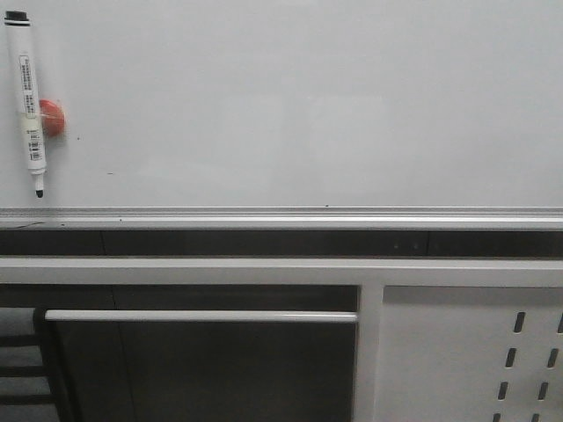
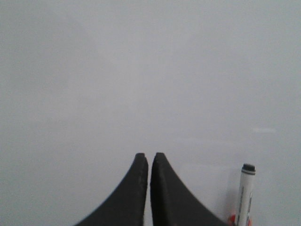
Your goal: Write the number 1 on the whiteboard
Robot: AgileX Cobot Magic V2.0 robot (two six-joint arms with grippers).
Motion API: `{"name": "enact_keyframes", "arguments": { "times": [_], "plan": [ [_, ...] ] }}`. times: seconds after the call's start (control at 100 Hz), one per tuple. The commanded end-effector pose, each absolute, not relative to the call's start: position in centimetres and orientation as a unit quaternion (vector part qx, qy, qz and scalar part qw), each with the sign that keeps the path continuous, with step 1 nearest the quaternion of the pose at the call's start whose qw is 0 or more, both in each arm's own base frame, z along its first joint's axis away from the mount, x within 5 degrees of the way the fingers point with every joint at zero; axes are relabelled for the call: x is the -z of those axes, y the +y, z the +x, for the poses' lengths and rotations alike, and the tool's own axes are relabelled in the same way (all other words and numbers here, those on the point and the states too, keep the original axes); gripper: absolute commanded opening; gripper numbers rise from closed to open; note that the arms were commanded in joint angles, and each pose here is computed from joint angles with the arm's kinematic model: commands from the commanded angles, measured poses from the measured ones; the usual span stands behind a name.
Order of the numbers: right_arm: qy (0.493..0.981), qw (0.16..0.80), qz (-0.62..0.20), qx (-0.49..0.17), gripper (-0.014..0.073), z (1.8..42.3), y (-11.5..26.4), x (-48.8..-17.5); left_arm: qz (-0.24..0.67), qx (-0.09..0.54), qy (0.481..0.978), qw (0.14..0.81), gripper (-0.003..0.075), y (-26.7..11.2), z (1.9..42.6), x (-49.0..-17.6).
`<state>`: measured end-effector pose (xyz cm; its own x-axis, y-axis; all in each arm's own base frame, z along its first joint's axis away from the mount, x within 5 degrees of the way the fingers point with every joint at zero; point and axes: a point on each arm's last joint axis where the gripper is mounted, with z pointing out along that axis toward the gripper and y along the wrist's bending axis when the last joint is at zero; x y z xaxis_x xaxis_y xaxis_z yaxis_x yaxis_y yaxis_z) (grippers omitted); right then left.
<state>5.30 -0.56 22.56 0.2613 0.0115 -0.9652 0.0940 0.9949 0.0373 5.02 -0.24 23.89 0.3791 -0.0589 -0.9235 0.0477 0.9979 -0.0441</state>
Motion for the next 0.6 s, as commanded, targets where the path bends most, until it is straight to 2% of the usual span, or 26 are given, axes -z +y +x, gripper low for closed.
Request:
{"name": "enact_keyframes", "arguments": {
  "times": [0.0, 0.12, 0.22, 0.33, 0.48, 0.52, 0.59],
  "plan": [
    [0.568, 0.822, 0.04, 0.028, -0.0071, 5.1, -0.6, -22.7, -0.003, 0.038, 0.519, 0.854, -0.0018, -0.3, 4.9, -24.1],
    [0.571, 0.819, 0.05, 0.015, -0.0071, 5.2, -0.6, -22.6, -0.011, 0.046, 0.5, 0.865, -0.0018, -0.2, 4.7, -24.5],
    [0.576, 0.812, 0.089, -0.038, -0.0071, 5.2, -0.6, -22.4, -0.028, 0.058, 0.496, 0.866, -0.0018, -0.1, 4.7, -24.7],
    [0.573, 0.8, 0.139, -0.112, -0.0071, 5.3, -0.5, -22.5, -0.052, 0.099, 0.494, 0.862, -0.0018, -0.1, 4.5, -25.6],
    [0.62, 0.761, 0.14, -0.132, -0.0071, 5.1, -0.3, -23.8, -0.062, 0.09, 0.578, 0.809, -0.0018, 0.0, 4.6, -27.2],
    [0.626, 0.756, 0.136, -0.136, -0.0071, 4.9, -0.2, -24.4, -0.064, 0.089, 0.588, 0.802, -0.0018, 0.0, 4.5, -27.9],
    [0.62, 0.762, 0.121, -0.141, -0.0071, 4.6, 0.0, -25.6, -0.063, 0.09, 0.577, 0.81, -0.0018, 0.0, 4.2, -29.0]
  ]
}}
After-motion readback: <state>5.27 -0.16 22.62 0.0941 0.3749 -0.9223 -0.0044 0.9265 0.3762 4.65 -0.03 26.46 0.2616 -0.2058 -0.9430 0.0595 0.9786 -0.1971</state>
